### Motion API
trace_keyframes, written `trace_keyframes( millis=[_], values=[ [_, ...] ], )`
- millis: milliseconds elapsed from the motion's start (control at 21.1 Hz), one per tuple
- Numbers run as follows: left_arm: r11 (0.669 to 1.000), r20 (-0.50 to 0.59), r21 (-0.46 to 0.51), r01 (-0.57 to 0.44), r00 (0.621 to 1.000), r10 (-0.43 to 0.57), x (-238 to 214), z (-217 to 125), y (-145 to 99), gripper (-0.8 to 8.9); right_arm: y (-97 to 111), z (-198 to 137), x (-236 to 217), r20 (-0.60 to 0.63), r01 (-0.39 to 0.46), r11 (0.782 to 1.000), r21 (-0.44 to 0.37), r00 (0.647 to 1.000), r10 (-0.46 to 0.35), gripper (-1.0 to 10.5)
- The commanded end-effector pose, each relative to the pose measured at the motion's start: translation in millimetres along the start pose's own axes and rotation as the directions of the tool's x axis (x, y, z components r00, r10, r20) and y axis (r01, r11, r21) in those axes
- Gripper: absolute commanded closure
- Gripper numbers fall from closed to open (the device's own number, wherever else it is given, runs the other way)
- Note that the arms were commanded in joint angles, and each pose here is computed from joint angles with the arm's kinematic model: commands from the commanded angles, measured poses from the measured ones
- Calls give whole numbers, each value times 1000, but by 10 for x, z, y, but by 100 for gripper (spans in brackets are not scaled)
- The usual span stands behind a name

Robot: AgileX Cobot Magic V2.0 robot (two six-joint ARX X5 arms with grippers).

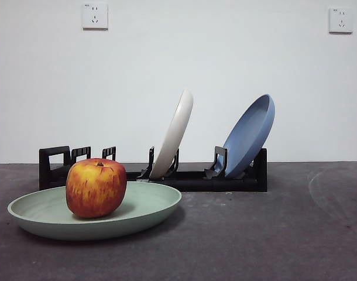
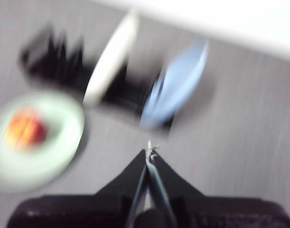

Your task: Take the green plate from the plate rack,put the plate on the table,take the apple from the table,put the apple in the plate

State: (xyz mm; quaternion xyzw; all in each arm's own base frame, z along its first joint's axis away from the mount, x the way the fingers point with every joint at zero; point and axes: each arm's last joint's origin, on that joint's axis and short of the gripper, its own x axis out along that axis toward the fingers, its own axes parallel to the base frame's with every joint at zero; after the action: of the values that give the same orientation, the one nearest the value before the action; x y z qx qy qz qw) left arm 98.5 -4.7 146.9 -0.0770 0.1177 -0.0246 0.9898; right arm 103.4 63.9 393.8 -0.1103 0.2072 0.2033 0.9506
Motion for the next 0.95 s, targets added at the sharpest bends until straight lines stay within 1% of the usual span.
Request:
trace_keyframes(
  millis=[47, 142, 190, 237, 285, 332, 427, 807, 855, 950],
  values=[
    [1000, 1, 15, -4, 1000, 4, 9, -13, 5, 816, -201, -408, 440, 133, 45, 999, -23, 990, -42, 945],
    [1000, -3, 15, -5, 1000, 5, 12, -16, 5, 816, -325, -902, 670, 180, 43, 996, 75, 982, -56, 945],
    [1000, -2, 15, -4, 1000, 4, 12, -16, 5, 816, -353, -1179, 725, 180, 85, 989, 123, 978, -106, 945],
    [1000, -2, 15, -4, 1000, 4, 12, -16, 5, 816, -361, -1440, 760, 163, 151, 975, 166, 970, -178, 945],
    [1000, -2, 14, -5, 1000, 5, 12, -16, 5, 816, -357, -1690, 787, 134, 233, 949, 212, 955, -264, 945],
    [1000, -2, 15, -4, 1000, 4, 12, -16, 5, 816, -341, -1853, 796, 114, 285, 927, 242, 941, -319, 945],
    [1000, -2, 14, -5, 1000, 5, 12, -16, 5, 816, -304, -2027, 806, 114, 317, 912, 262, 928, -355, 945],
    [1000, -2, 14, -4, 1000, 5, 12, -15, 5, 816, -227, -2286, 809, 213, 324, 909, 261, 900, -381, 945],
    [1000, -2, 14, -5, 1000, 5, 12, -16, 5, 816, -220, -2325, 823, 215, 323, 909, 265, 899, -382, 945],
    [1000, -2, 14, -4, 1000, 4, 12, -15, 5, 816, -205, -2367, 820, 186, 323, 909, 263, 908, -376, 945]
  ],
)
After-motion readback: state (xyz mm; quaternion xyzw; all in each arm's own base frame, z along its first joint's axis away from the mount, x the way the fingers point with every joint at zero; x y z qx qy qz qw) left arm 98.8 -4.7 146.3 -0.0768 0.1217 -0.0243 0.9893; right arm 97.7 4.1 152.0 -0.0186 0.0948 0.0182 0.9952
